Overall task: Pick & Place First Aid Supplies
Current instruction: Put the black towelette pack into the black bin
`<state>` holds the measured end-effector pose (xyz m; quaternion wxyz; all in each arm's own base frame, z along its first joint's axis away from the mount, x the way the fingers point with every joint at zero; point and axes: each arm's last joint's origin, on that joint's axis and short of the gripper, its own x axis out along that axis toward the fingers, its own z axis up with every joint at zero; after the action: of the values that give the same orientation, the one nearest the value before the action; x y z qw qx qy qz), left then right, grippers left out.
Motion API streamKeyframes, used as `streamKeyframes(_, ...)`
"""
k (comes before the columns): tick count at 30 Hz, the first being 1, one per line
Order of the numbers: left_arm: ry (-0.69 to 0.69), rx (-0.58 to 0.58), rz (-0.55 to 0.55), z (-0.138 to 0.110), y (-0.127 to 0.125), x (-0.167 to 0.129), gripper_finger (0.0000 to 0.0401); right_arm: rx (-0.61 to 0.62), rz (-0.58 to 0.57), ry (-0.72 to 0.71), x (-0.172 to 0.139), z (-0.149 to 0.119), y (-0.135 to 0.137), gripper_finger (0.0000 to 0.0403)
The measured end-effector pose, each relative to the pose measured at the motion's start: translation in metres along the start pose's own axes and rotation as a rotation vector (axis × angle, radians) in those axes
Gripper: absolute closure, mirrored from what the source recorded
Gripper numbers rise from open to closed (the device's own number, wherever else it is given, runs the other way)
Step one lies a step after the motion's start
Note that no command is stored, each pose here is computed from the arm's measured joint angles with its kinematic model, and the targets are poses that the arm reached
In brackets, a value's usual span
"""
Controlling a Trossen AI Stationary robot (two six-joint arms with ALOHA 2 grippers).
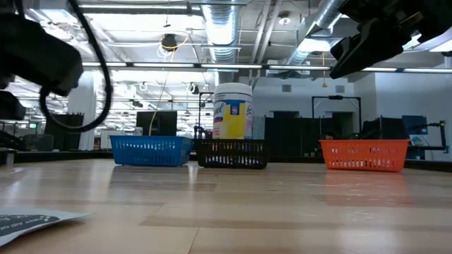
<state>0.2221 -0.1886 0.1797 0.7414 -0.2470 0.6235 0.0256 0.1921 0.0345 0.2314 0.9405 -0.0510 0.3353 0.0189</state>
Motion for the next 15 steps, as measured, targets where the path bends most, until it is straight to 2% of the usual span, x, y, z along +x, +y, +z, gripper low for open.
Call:
streamKeyframes(4, -0.056, 0.056, 0.064, -0.006, -0.002, 0.009, 0.0261, 0.0, 0.0, 0.0, 0.0, 0.0, 0.0, 0.0313)
streamKeyframes(7, -0.057, 0.05, 0.081, -0.004, -0.001, 0.012, 0.027, 0.0, 0.0, 0.0, 0.0, 0.0, 0.0, 0.0313)
streamKeyframes(15, -0.064, 0.009, 0.082, 0.007, 0.005, 0.011, 0.0387, 0.0, 0.0, -0.001, 0.0, 0.0, 0.0, 0.0313)
